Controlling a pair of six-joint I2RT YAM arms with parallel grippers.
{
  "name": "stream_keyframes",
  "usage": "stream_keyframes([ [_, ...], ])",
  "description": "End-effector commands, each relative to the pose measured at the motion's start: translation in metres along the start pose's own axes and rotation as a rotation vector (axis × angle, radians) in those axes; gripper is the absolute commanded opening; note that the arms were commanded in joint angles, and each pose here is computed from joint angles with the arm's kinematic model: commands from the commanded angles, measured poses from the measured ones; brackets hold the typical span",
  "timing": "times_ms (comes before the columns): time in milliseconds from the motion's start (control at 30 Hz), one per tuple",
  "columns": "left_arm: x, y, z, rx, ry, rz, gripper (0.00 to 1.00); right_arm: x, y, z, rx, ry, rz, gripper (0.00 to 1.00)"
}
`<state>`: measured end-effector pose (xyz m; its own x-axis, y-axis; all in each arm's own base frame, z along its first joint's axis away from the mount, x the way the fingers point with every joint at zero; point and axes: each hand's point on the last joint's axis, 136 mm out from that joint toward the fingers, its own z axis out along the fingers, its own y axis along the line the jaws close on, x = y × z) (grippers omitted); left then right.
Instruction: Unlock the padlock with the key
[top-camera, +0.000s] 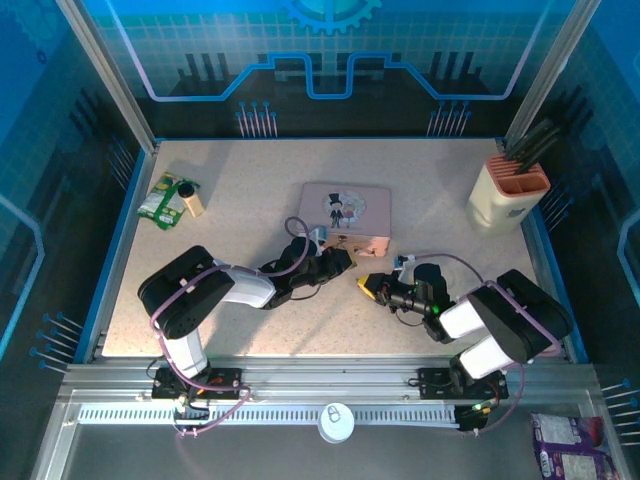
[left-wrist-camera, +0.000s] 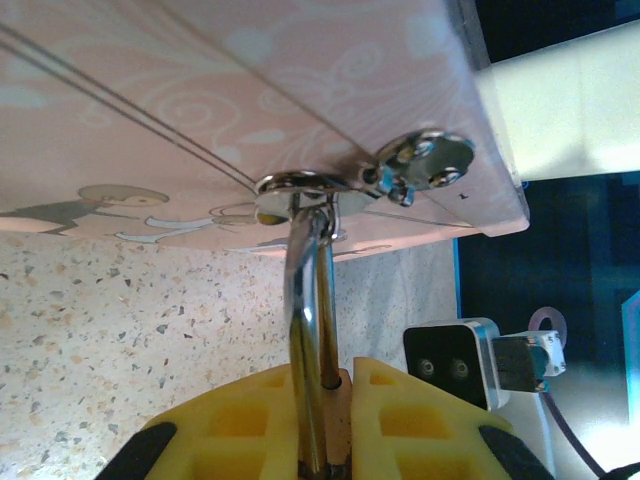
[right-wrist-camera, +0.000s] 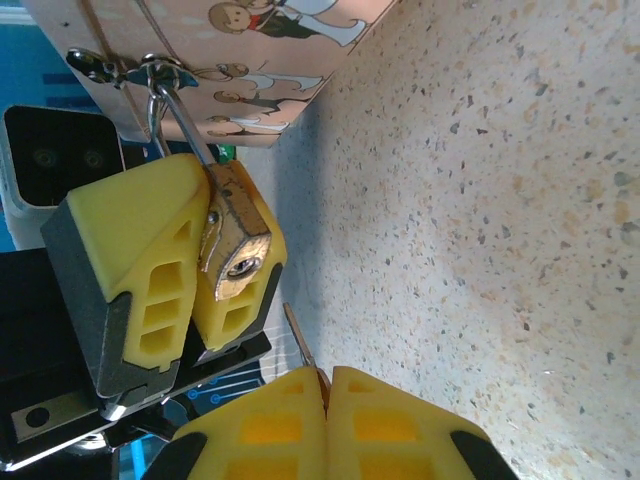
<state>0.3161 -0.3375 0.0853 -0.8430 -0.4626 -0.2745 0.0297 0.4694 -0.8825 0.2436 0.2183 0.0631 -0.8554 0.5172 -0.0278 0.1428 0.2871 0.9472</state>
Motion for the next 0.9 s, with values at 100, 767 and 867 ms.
stream_keyframes([
  [100,-0.0064,-0.0708,-0.0086,0.214,-0.006,0.04,0.0,-0.009,0.0153,-0.0018,-0.1,-0.025,0.002,0.0],
  [767,-0.0039,-0.0677,-0.0083,0.209,-0.005,0.04,0.0,-0.0121,0.0179,-0.0031,-0.127,-0.045,0.001,0.0],
  [867,-0.003,-0.0684,-0.0085,0.212,-0.004,0.04,0.0,-0.0129,0.0199,-0.0025,-0.132,-0.046,-0.001,0.0],
])
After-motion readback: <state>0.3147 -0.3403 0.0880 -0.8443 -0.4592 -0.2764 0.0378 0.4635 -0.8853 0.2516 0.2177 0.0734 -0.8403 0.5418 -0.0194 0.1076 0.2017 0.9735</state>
